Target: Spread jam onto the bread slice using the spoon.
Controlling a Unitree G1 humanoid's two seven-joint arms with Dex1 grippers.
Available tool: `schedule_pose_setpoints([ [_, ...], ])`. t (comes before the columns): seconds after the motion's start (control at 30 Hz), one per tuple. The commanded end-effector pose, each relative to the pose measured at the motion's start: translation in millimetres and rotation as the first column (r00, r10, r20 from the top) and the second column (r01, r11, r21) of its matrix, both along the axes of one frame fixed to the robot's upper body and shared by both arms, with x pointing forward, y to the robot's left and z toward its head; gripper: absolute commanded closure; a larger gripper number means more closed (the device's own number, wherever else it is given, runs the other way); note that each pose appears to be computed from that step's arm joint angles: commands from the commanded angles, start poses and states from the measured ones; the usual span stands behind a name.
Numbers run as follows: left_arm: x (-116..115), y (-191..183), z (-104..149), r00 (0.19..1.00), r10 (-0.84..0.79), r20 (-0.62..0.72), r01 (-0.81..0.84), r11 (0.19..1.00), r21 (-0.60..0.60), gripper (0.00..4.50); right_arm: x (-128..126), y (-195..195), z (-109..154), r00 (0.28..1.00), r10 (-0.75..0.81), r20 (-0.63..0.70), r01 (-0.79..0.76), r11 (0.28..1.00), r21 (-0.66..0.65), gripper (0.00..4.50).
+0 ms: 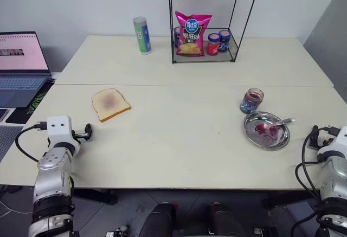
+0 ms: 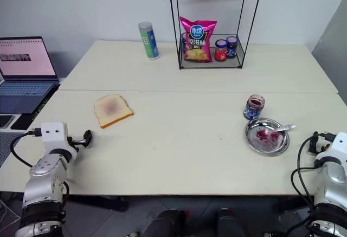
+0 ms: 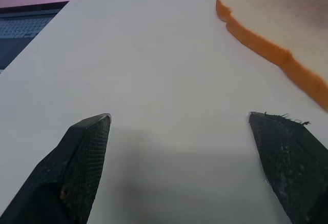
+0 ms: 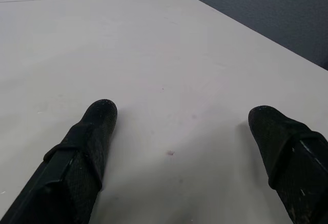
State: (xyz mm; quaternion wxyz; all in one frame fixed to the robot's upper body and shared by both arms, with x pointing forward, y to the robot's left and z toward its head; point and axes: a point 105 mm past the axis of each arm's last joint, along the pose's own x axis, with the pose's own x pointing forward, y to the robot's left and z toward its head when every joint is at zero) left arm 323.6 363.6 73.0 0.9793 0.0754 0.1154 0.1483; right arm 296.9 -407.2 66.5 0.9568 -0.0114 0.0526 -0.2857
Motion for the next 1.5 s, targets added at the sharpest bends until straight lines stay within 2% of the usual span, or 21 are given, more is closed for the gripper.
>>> schedule_pose_setpoints([
  [0.03,-3,9,10,1.0,0.014,0.016,-0.014,1.0,0.027,0.0,-2,-5,20,0.999,-0.003,0.048,0.004,0.999,-0.037,0.04],
  [0.23,-5,17,10,0.998,0.059,0.015,-0.059,0.998,0.035,0.0,-6,-15,32,0.995,-0.055,0.083,0.06,0.997,-0.058,0.04],
  [0.37,-1,24,32,0.995,0.051,0.084,-0.053,0.998,0.022,0.0,8,-4,75,0.981,-0.024,0.194,0.045,0.994,-0.104,0.04],
  [0.47,6,35,63,0.982,0.064,0.175,-0.07,0.997,0.024,0.0,21,7,117,0.955,0.024,0.296,0.011,0.993,-0.116,0.04],
  [0.5,10,41,82,0.974,0.066,0.219,-0.073,0.997,0.025,0.0,31,22,137,0.937,0.104,0.335,-0.063,0.989,-0.131,0.04],
  [0.53,16,45,105,0.964,0.045,0.261,-0.055,0.998,0.032,0.0,47,53,161,0.89,0.265,0.372,-0.227,0.963,-0.143,0.04],
  [0.57,19,47,121,0.958,0.028,0.287,-0.04,0.999,0.036,0.0,55,77,176,0.841,0.376,0.389,-0.341,0.927,-0.158,0.04],
  [0.6,24,41,132,0.958,-0.022,0.285,0.01,0.999,0.045,0.0,62,112,188,0.754,0.522,0.398,-0.5,0.85,-0.169,0.04],
  [0.63,27,37,136,0.959,-0.057,0.276,0.045,0.998,0.049,0.0,63,135,194,0.688,0.606,0.398,-0.592,0.787,-0.174,0.04],
  [0.67,29,35,138,0.96,-0.077,0.267,0.066,0.997,0.05,0.0,63,146,197,0.653,0.646,0.395,-0.638,0.75,-0.174,0.04],
  [0.77,40,-2,109,0.963,-0.223,0.151,0.23,0.973,-0.032,0.0,53,226,186,0.379,0.878,0.293,-0.891,0.432,-0.141,0.04],
  [0.8,40,-12,101,0.958,-0.262,0.12,0.269,0.962,-0.046,0.0,47,244,182,0.306,0.914,0.265,-0.93,0.347,-0.124,0.04],
  [0.83,40,-16,98,0.954,-0.28,0.104,0.286,0.957,-0.05,0.0,44,252,180,0.273,0.929,0.25,-0.944,0.309,-0.113,0.04],
  [0.93,38,-37,76,0.941,-0.337,0.033,0.339,0.937,-0.088,0.0,23,302,167,0.058,0.977,0.206,-0.996,0.072,-0.059,0.04],
  [1.0,36,-44,67,0.937,-0.35,0.007,0.349,0.933,-0.09,0.0,9,324,157,-0.048,0.983,0.18,-0.999,-0.043,-0.032,0.04],
  [1.07,34,-47,59,0.938,-0.346,-0.016,0.343,0.934,-0.102,0.0,2,339,147,-0.106,0.981,0.162,-0.994,-0.107,-0.005,0.04],
  [1.2,27,-53,46,0.926,-0.373,-0.068,0.363,0.924,-0.118,0.0,-5,355,138,-0.172,0.973,0.151,-0.983,-0.18,0.04,0.04],
  [1.33,23,-52,31,0.924,-0.365,-0.112,0.352,0.928,-0.125,0.0,-2,362,130,-0.186,0.975,0.12,-0.98,-0.192,0.044,0.04],
  [1.5,35,-48,23,0.936,-0.33,-0.123,0.316,0.941,-0.121,0.0,1,365,129,-0.181,0.977,0.117,-0.981,-0.187,0.047,0.04],
])
